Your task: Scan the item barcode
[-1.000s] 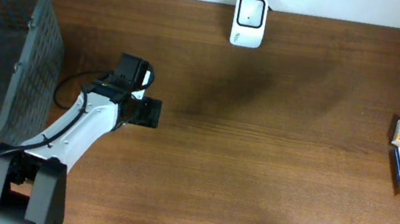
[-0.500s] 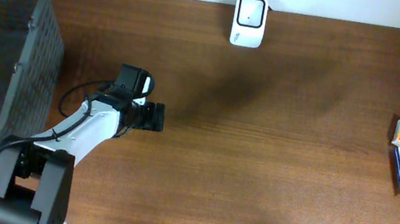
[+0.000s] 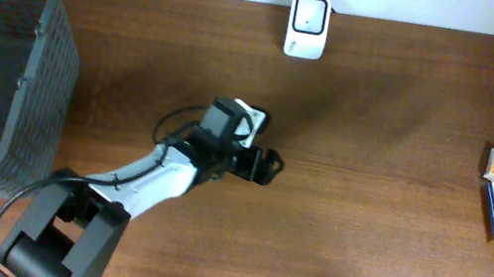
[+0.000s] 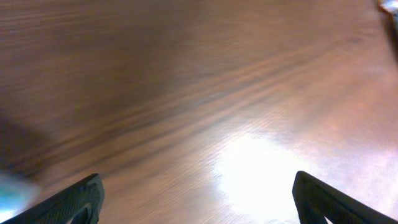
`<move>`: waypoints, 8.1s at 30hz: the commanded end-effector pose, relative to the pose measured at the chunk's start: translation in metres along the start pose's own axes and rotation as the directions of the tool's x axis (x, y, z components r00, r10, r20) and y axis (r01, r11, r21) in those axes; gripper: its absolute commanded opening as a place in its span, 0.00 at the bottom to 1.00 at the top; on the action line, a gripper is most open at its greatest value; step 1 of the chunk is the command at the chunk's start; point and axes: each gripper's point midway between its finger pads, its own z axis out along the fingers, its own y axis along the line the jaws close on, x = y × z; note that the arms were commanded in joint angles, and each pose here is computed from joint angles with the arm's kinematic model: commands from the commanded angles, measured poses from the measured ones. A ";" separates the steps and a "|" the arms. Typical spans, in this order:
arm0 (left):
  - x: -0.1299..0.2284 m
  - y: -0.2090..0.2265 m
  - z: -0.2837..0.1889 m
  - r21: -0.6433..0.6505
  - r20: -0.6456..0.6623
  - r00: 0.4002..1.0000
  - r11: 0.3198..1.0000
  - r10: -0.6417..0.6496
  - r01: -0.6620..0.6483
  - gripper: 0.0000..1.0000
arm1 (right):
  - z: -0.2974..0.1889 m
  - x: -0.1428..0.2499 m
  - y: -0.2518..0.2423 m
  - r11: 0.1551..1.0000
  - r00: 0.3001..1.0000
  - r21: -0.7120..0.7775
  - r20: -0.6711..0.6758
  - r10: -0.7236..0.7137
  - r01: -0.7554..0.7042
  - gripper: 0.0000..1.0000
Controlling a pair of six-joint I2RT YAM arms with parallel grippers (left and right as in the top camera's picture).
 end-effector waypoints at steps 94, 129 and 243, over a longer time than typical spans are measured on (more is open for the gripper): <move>0.043 -0.028 0.026 0.049 -0.545 0.825 0.976 -0.152 0.212 0.00 | 0.000 -0.001 0.000 1.000 1.000 -0.001 0.001 0.005 -0.005 0.98; 0.027 0.001 0.059 -0.215 -0.481 0.874 0.976 -0.069 -0.042 0.00 | 0.000 -0.001 0.000 1.000 1.000 -0.001 0.001 0.005 -0.005 0.98; 0.051 0.018 0.072 -0.401 -0.376 0.907 0.916 -0.189 0.025 0.00 | 0.000 -0.001 0.000 1.000 1.000 -0.001 0.001 0.005 -0.005 0.98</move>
